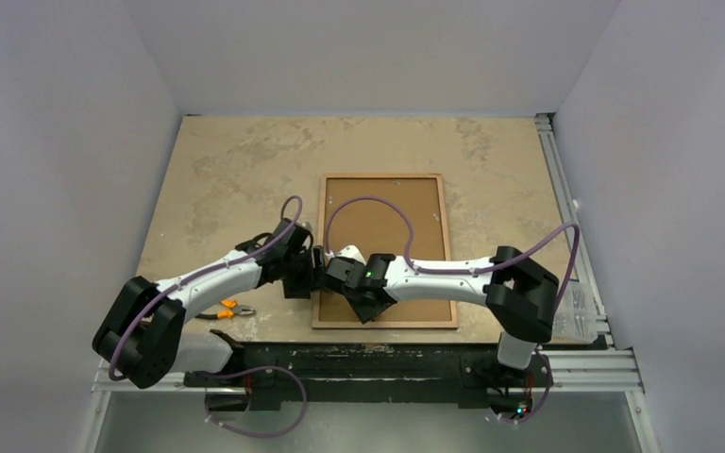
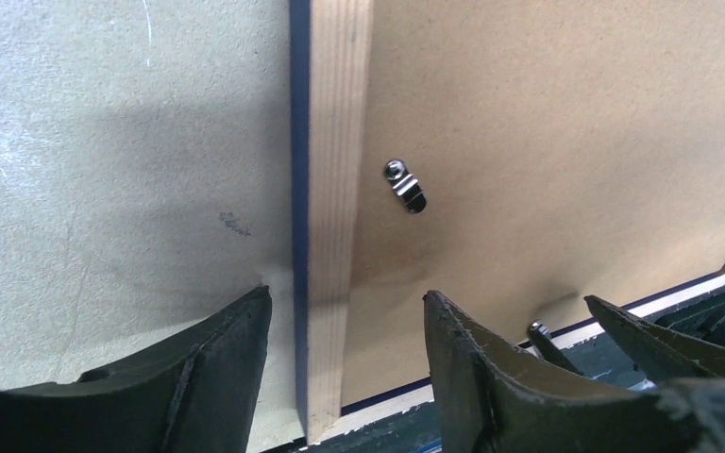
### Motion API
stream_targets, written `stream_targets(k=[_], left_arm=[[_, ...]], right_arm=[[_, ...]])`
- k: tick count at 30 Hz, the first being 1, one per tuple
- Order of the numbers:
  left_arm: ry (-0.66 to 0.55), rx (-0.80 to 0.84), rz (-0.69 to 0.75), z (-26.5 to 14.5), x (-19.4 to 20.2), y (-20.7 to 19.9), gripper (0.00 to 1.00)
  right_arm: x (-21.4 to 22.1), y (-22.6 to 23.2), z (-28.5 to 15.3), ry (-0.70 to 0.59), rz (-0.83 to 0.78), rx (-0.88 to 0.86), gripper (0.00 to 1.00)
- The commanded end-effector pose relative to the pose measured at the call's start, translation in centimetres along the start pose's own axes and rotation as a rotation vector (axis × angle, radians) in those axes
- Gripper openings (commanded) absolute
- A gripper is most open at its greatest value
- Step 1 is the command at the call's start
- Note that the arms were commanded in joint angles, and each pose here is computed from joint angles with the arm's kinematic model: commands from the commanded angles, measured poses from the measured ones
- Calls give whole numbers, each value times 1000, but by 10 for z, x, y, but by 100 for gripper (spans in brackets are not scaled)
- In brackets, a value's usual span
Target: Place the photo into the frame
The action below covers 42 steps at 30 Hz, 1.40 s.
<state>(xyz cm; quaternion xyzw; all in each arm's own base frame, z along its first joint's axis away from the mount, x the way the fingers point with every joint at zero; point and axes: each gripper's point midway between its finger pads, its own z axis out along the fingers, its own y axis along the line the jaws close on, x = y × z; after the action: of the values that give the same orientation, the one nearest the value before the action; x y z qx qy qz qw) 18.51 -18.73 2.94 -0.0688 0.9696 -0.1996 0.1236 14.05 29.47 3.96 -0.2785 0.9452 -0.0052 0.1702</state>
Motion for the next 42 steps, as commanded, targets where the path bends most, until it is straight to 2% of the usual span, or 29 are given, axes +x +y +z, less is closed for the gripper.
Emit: stream_targets(k=[1, 6, 11, 13, 16, 19, 24, 28, 32, 36, 42], left_arm=[[5, -92, 12, 2, 3, 20, 60], [14, -109, 10, 5, 5, 23, 64], [19, -105, 10, 9, 5, 23, 63], [27, -105, 15, 11, 6, 23, 60], [31, -124, 25, 13, 6, 27, 46], [58, -120, 36, 18, 9, 27, 38], [70, -121, 52, 23, 11, 24, 36], [71, -179, 65, 23, 12, 31, 22], [61, -233, 72, 19, 10, 40, 13], [69, -262, 77, 19, 11, 46, 9], [56, -319, 92, 17, 7, 54, 8]], right_arm=[[11, -37, 3, 17, -64, 178, 32], [5, -43, -7, -27, -80, 196, 31], [4, -34, -9, -45, -96, 128, 31], [7, -30, -7, -33, -99, 106, 31], [12, -31, -4, -11, -98, 117, 30], [14, -29, -4, -12, -92, 98, 30], [12, -25, -4, -13, -85, 83, 30], [13, -24, -3, -5, -85, 80, 30], [17, -33, -6, 8, -106, 112, 30], [28, -46, -7, 30, -138, 149, 30], [39, -62, -4, 63, -170, 221, 29]])
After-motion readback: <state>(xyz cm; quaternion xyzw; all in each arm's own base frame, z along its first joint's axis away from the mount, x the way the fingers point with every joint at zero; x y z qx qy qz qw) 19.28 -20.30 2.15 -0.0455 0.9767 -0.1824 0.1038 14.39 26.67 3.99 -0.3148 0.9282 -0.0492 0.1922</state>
